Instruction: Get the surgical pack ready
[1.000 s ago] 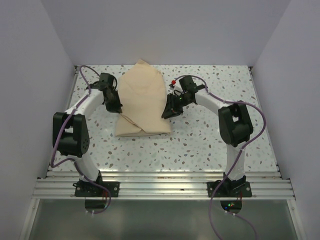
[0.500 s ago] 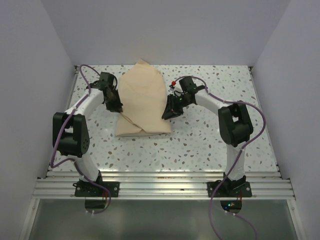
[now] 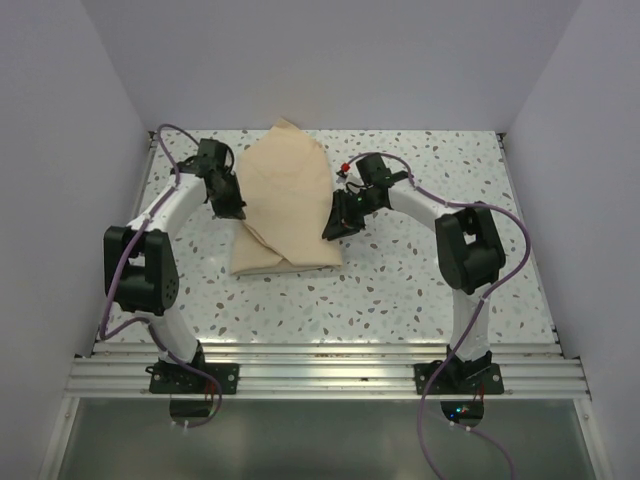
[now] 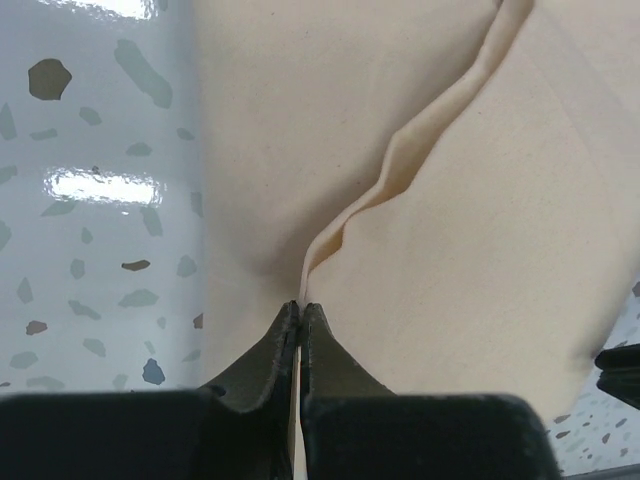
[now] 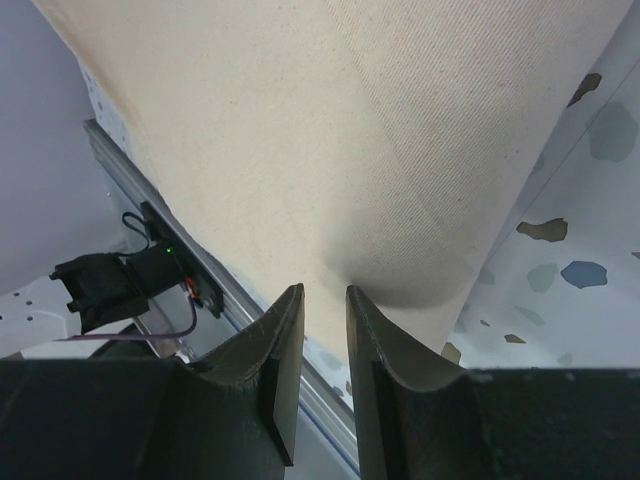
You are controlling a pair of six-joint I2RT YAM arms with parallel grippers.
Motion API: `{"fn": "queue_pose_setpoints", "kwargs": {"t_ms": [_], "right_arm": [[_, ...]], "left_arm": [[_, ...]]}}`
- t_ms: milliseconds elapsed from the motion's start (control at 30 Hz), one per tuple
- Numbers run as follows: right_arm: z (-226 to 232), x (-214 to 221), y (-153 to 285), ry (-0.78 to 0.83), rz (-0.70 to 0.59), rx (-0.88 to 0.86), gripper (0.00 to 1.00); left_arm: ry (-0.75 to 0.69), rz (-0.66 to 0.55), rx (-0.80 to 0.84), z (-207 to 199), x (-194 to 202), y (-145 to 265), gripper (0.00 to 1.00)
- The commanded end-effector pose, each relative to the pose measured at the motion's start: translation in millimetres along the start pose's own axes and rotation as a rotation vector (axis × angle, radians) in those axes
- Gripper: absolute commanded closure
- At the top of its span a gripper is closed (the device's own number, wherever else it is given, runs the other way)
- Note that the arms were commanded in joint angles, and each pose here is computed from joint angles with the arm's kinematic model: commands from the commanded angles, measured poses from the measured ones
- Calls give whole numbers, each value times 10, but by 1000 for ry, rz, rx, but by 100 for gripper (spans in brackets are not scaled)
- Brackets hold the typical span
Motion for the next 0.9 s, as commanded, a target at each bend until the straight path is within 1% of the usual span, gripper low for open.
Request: {"fn": "queue_pose_setpoints", "kwargs": {"t_ms": [0,133,233,400,633,867], "right_arm": [[118,-69,59,38,-27,-23,73],[110,-76,38,36,-24,-22,73],[115,-88,38,35,-23,-23,73],[132,-96,33,42,-18,-21,73],[112,-53,-6,38,-2,-18,73],[-25,49,-129,9,31,-3,74]], "left_arm": [[-8,-72,120,-289,-148,356,100],[-10,-77,133,-340,-181,445,100],[-8,-99,96,-286,-223,435,100],[2,-125,41,-144,-287,308,100],[10,-94,-35,160,-197,-13,100],[12,-60,-84,344,-83,-224,100]]}}
Point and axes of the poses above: each gripper's point midway between its finger pads, its own y axis back along the fingers, its own z axis along the line the jaws close on, x = y × z, the point moved 4 cm from there along y, back along the fingers, and after that the axes turned 15 degrees about y, right-handed, at the moved point
